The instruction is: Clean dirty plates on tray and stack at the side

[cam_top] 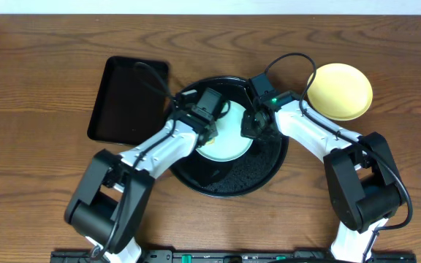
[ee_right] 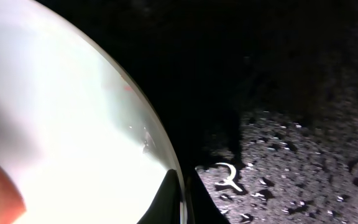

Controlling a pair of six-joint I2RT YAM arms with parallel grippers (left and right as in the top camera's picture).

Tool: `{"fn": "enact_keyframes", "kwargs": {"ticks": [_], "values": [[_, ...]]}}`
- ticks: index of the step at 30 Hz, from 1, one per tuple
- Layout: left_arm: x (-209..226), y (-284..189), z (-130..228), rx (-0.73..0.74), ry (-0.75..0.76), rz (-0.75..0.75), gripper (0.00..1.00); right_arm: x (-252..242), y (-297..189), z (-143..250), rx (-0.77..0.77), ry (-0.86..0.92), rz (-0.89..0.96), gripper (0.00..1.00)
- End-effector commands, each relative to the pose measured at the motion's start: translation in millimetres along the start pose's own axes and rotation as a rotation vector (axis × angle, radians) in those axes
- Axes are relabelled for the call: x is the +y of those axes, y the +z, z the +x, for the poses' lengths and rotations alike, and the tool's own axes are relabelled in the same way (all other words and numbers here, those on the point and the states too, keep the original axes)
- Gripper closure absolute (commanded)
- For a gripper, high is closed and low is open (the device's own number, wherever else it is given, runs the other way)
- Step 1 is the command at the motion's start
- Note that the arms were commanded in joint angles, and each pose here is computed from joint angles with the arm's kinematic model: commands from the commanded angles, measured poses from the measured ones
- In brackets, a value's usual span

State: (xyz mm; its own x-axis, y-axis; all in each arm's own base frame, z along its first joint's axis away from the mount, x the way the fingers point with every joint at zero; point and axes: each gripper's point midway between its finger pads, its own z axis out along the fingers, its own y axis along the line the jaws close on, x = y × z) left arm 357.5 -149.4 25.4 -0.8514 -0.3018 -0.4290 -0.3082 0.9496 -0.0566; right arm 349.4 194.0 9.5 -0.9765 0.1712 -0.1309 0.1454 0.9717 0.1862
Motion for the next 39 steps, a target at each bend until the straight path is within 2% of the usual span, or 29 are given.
{"fn": "enact_keyframes", "kwargs": {"ticks": [1,5,10,14,21,28,32,39], "values": [[52,-12,-31,-0.111,-0.033,-0.152,0.93,-12,-8,-9,-0.053,-0.012,0.058,0.98],[56,-51,-55,-0.187,-0.090,-0.093,0.93,-9,-11,-12,-0.066,-0.043,0.048,0.98],[59,-72,-62,-0.218,-0.108,-0.065,0.92,-2,-25,-21,-0.094,-0.106,0.030,0.98],[62,-69,-57,-0.197,-0.098,-0.084,0.92,4,-49,-30,-0.152,-0.170,0.032,0.99],[65,-65,-52,-0.176,-0.088,-0.103,0.92,-4,-113,-48,-0.353,-0.278,0.139,0.99],[69,-65,-46,-0.156,-0.078,-0.121,0.92,-20,-179,-57,-0.527,-0.272,0.209,0.99],[69,-65,-46,-0.155,-0.077,-0.123,0.92,-37,-204,-63,-0.599,-0.312,0.313,0.99],[69,-65,-46,-0.155,-0.077,-0.123,0.92,-43,-213,-66,-0.617,-0.421,0.431,0.99]]}}
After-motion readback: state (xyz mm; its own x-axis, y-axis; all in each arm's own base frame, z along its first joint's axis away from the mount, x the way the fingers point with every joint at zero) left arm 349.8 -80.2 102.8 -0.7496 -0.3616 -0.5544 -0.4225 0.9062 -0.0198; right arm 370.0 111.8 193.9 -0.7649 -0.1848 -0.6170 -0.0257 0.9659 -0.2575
